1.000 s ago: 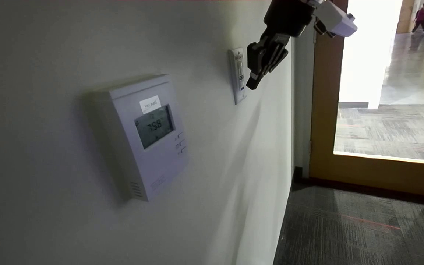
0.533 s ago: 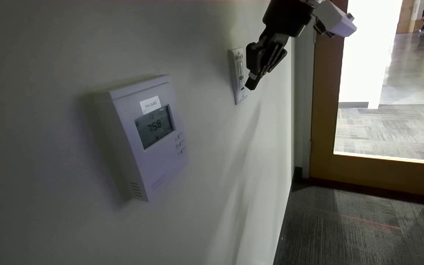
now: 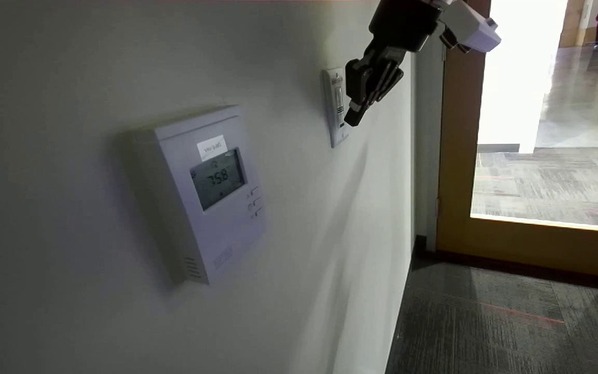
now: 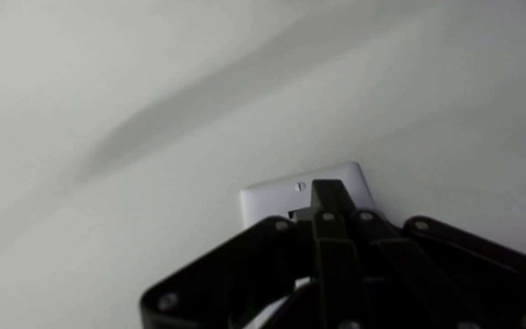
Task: Flip the light switch.
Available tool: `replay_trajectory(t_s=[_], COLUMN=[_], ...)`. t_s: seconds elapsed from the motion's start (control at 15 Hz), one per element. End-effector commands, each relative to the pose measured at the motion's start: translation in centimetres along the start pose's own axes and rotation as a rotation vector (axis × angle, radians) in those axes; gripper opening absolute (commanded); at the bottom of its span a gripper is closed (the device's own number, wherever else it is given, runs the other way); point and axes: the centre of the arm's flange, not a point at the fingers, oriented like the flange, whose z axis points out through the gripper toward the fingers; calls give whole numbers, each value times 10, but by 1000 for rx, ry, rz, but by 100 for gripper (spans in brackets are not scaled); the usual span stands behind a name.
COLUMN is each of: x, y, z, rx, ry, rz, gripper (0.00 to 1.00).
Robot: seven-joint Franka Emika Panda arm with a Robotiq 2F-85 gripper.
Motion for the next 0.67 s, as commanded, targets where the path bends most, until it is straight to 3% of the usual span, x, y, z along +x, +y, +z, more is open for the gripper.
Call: replay_trajectory(t_s=[0.0, 0.6], x=[7, 16], y=[7, 11], z=[4, 15], rx=[7, -8], ry=[26, 51], rz=[-7, -4], gripper=[0, 0])
